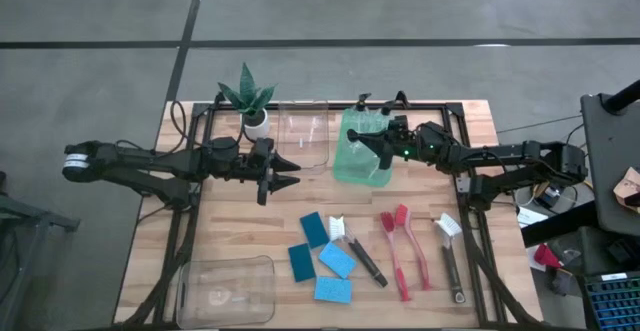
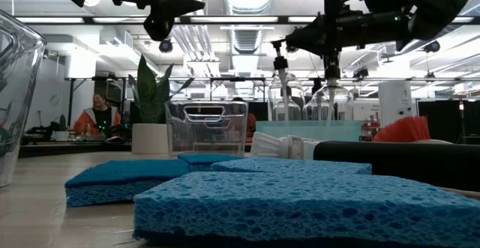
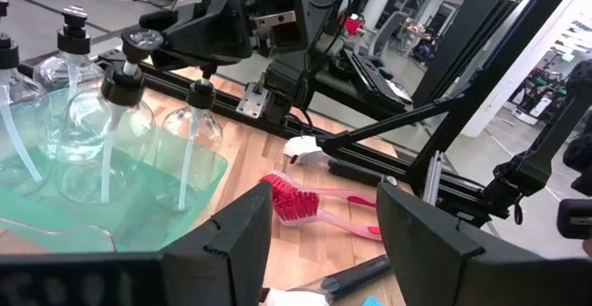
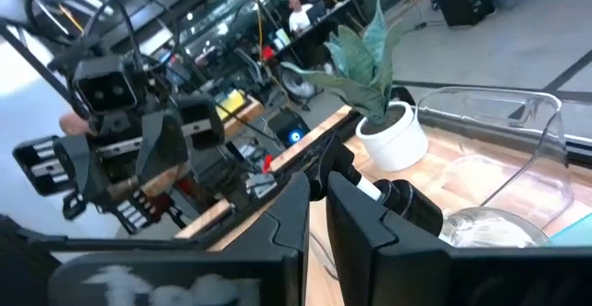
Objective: Pick & Place Kitchen Sink Supplies
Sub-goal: Put the transparent soap dispenser into the green bin
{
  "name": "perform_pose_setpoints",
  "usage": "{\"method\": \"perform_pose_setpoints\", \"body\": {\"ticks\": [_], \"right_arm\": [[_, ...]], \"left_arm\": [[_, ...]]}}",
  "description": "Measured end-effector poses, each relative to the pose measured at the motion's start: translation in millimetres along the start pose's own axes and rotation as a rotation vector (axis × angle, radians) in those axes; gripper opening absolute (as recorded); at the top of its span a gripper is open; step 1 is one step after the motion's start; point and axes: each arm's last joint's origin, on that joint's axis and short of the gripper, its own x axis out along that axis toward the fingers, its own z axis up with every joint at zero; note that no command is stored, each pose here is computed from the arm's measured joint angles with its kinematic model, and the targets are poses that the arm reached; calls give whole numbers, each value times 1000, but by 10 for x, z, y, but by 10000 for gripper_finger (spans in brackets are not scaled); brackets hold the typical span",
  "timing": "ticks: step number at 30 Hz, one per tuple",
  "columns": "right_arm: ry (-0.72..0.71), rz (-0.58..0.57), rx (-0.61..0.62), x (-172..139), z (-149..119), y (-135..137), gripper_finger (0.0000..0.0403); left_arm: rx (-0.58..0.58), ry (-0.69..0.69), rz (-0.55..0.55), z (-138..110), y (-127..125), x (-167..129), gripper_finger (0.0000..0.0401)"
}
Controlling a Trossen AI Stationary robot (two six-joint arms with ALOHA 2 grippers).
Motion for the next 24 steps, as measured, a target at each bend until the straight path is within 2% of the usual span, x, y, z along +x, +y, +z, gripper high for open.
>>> {"method": "perform_pose_setpoints", "body": {"ticks": [6, 16, 24], "right_arm": [[0, 2, 15, -11, -1, -29, 28], [3, 105, 31, 49, 127, 77, 28], [0, 137, 26, 46, 195, 91, 28]], "left_arm": [[-8, -1, 3, 0, 1, 0, 195], [-13, -7, 18, 2, 5, 0, 195], [-12, -7, 19, 1, 6, 0, 195]]}}
